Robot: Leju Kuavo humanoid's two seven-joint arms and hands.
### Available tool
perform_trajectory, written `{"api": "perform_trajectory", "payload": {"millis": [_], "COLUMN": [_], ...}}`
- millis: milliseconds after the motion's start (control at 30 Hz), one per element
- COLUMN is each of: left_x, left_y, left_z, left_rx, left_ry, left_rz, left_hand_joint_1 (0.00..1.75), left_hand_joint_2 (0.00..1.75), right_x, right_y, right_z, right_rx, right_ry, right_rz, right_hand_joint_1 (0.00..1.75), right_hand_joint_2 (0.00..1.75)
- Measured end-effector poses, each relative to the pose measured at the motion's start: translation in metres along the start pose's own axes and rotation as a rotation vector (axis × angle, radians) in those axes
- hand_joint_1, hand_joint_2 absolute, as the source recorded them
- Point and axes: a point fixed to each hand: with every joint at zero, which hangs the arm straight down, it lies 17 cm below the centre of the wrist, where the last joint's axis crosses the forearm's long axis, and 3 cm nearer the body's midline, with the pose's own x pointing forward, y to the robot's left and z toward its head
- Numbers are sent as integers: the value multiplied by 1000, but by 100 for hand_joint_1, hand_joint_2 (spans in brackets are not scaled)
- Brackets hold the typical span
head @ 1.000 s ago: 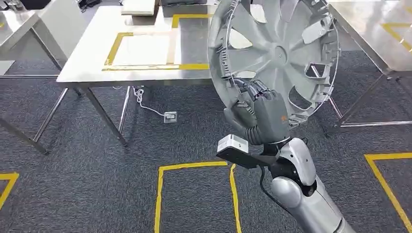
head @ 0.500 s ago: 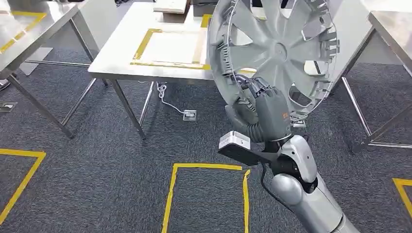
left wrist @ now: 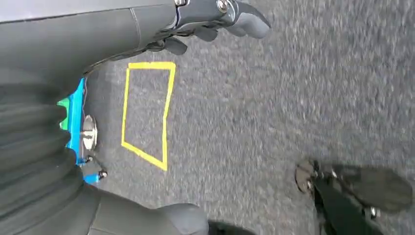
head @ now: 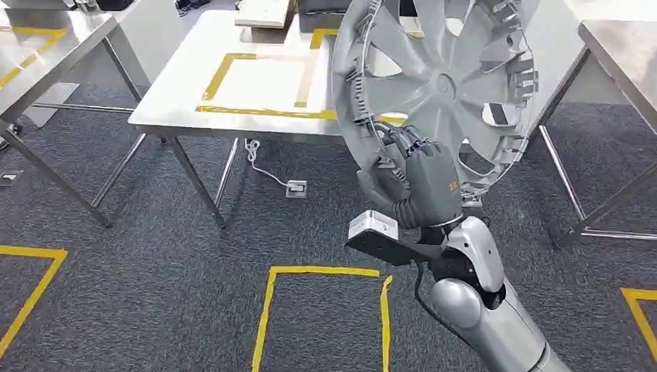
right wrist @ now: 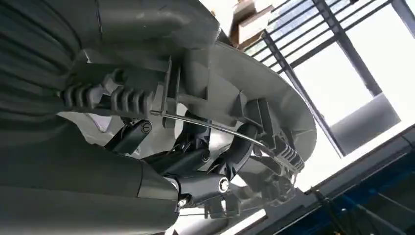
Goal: Take the parts from the cabinet and place them on the table.
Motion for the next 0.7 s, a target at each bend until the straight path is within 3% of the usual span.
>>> {"api": "perform_trajectory", "payload": {"millis": [33, 700], "left_x": [0, 0], "left_y": [14, 6], "left_z": [-3, -1], "left_rx": [22, 12], "left_ry": [-1, -7], "left_rz": [0, -4], "left_hand_joint_1": [0, 0], "left_hand_joint_2": [175, 175], "right_x": [1, 2], "right_y": [2, 8], "right_z": [0, 9], "right_rx": [4, 24], "right_ry": [-2, 9], "right_rz": [0, 12], "right_hand_joint_1": [175, 175], "right_hand_joint_2": [175, 175]}}
